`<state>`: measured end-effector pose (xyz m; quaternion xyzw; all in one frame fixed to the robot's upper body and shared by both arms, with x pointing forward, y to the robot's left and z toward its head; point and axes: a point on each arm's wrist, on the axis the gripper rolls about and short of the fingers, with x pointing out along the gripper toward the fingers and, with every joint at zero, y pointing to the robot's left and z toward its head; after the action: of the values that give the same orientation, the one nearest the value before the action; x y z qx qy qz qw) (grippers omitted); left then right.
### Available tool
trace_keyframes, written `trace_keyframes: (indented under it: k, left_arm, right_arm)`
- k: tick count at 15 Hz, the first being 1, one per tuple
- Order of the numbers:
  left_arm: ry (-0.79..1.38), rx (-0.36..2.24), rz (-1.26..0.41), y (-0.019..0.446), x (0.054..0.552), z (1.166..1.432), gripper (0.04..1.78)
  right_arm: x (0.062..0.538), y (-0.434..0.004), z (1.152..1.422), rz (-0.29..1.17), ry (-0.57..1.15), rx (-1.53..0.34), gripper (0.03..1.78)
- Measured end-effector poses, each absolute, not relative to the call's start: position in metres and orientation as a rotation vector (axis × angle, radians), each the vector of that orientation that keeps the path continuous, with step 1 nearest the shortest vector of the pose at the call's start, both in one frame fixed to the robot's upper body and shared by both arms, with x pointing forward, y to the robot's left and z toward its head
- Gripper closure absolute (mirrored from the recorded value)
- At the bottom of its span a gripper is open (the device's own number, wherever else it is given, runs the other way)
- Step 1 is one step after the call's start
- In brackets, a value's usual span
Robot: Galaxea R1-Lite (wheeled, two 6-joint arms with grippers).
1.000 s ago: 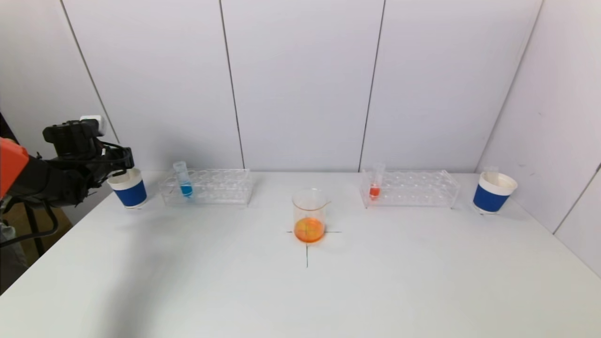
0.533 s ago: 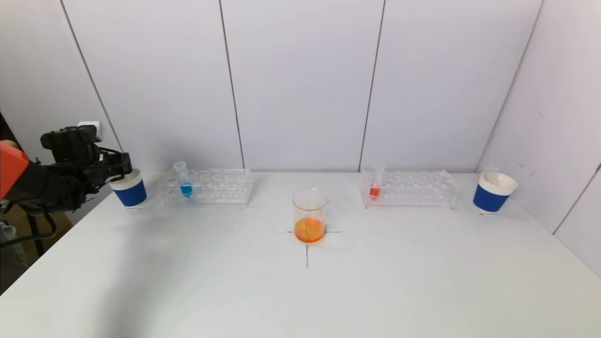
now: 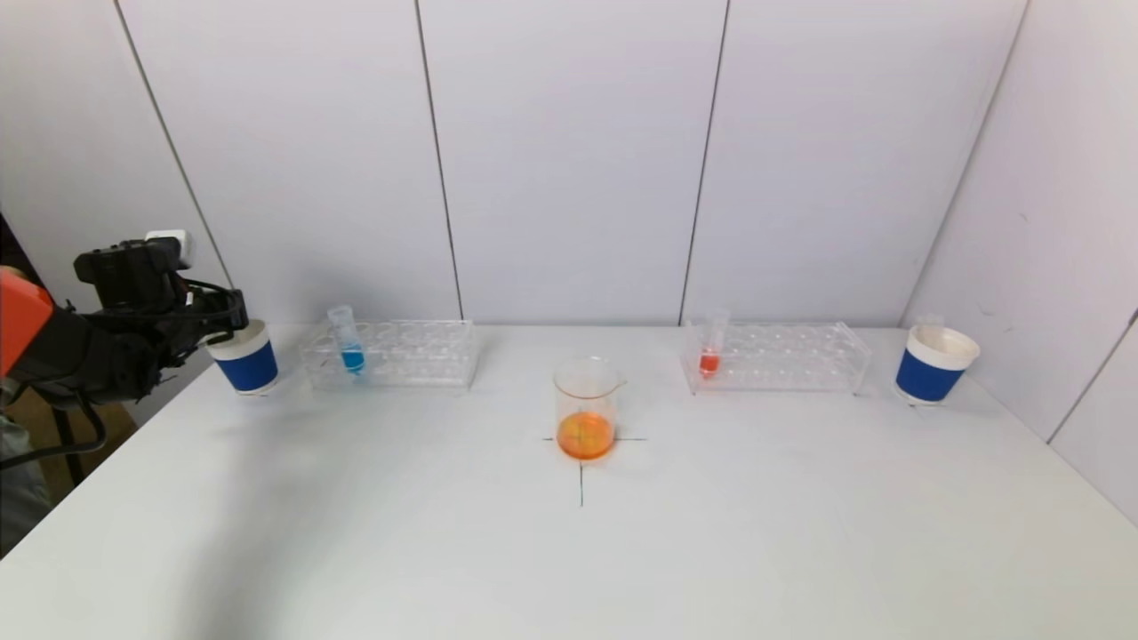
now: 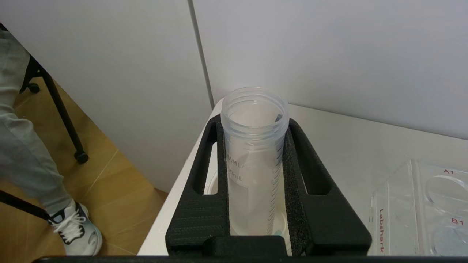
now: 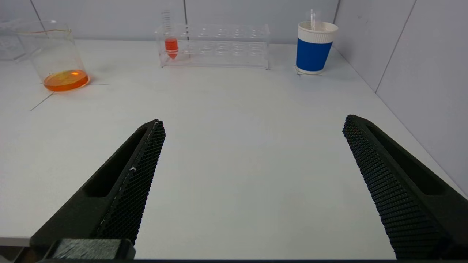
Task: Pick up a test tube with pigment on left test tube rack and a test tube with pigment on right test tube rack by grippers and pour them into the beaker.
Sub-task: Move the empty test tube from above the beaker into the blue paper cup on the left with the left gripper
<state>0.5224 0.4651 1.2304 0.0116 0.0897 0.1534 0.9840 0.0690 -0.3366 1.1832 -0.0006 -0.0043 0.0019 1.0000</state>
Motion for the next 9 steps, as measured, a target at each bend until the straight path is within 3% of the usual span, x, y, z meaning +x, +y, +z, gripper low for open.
trace_keyframes:
  k: [9]
  left_arm:
    - [0.174,0.024,0.306,0.4653,0.5234,1.2287,1.35]
  right_arm:
    - [0.0690,-0.3366,1.1832,0.004,-0.009,-0.002,0.04]
